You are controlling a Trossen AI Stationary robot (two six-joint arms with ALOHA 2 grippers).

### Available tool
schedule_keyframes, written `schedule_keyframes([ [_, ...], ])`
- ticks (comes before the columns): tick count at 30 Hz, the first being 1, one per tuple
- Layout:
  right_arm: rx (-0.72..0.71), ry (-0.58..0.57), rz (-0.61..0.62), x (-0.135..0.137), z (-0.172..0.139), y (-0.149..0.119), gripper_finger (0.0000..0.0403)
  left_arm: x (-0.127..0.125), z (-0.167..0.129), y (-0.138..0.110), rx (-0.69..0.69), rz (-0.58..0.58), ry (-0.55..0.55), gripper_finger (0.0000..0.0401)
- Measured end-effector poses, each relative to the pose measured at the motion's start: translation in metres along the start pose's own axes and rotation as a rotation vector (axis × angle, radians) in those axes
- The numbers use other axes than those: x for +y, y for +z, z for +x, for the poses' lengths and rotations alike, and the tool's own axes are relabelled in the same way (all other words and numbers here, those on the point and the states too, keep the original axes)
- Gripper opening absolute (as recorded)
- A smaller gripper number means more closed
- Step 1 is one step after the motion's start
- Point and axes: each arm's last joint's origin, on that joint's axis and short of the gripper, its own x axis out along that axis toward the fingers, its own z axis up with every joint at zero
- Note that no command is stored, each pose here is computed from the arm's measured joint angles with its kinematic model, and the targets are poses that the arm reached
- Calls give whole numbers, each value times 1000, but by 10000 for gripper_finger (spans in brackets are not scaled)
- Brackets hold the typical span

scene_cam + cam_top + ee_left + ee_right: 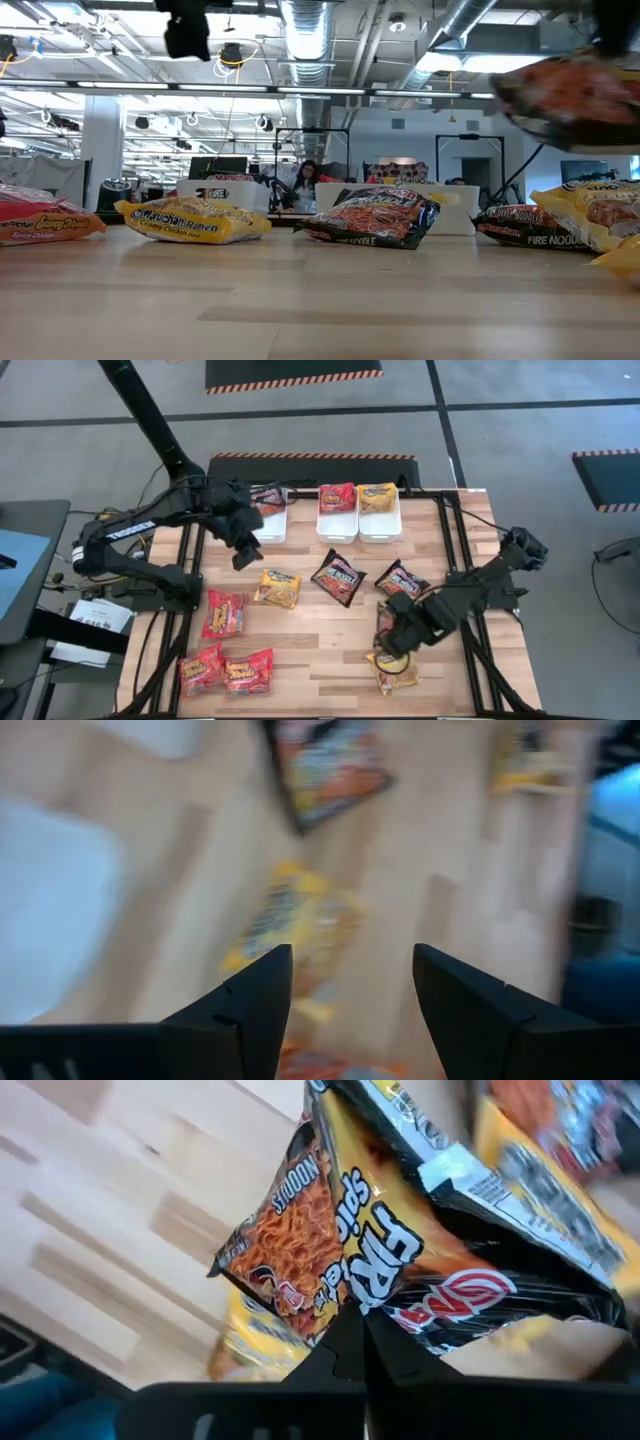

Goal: Sort Maruchan noodles
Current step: Put the black noodle pack into the left white bin

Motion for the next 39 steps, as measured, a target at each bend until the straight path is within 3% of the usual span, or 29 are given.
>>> schedule_keyframes([
  [15, -126, 181, -221, 12, 6, 76, 3, 7, 77, 34, 86, -52, -307, 196],
  [25, -239, 286, -293, 14, 6, 117, 3, 1, 108, 49, 35, -81, -344, 196],
  [39, -309, 384, -326, 20, 1, 128, 3, -14, 111, 62, -89, -71, -372, 196],
])
